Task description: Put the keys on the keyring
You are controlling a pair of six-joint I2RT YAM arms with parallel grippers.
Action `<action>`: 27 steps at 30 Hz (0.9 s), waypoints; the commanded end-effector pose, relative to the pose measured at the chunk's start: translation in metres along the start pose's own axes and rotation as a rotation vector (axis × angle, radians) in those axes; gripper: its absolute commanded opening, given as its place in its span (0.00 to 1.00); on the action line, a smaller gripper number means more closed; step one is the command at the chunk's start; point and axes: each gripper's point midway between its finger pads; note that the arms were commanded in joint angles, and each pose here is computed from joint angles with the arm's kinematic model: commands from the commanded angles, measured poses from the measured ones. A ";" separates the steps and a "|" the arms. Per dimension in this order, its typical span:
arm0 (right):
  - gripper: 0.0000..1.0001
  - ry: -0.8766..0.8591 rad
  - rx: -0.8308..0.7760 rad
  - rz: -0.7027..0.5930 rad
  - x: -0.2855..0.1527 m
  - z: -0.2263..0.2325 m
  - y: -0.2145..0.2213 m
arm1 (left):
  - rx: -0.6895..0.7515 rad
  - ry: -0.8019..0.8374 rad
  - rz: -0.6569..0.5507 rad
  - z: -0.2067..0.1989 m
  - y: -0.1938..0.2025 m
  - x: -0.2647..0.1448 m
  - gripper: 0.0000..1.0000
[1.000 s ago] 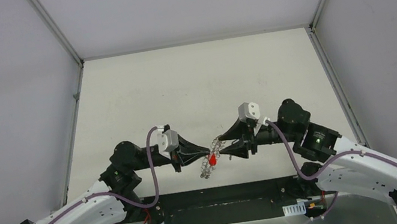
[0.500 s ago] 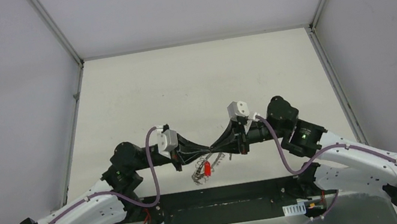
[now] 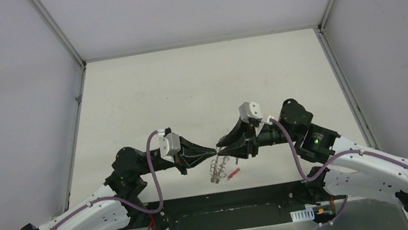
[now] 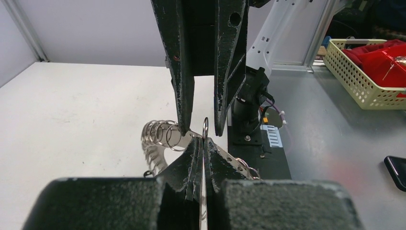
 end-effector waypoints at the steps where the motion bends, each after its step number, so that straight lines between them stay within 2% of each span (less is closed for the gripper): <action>1: 0.30 0.001 -0.031 -0.025 0.001 -0.001 -0.009 | 0.033 0.013 -0.082 -0.005 -0.022 0.001 0.00; 8: 0.24 0.018 -0.039 -0.014 -0.003 -0.002 -0.004 | 0.032 0.011 -0.086 -0.006 -0.024 0.000 0.00; 12: 0.14 0.015 -0.039 -0.012 -0.004 -0.001 -0.004 | 0.028 0.012 -0.085 -0.006 -0.023 0.000 0.00; 22: 0.12 -0.012 -0.023 0.011 0.001 0.001 -0.002 | 0.025 0.013 -0.085 -0.006 -0.023 0.000 0.00; 24: 0.07 -0.015 -0.021 0.014 0.001 0.001 -0.003 | 0.022 0.018 -0.083 -0.007 -0.023 0.000 0.00; 25: 0.01 -0.016 -0.019 0.016 0.001 0.001 -0.002 | 0.021 0.017 -0.081 -0.007 -0.022 0.000 0.00; 27: 0.00 -0.018 -0.044 0.018 0.001 0.001 -0.003 | 0.015 0.017 -0.077 -0.007 -0.020 -0.001 0.00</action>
Point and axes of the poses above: each gripper's point midway between its finger pads, its own x axis out along the fingers, its own z axis along the line the jaws close on, y = z × x, and after that the axes turned 6 degrees about -x, right-handed
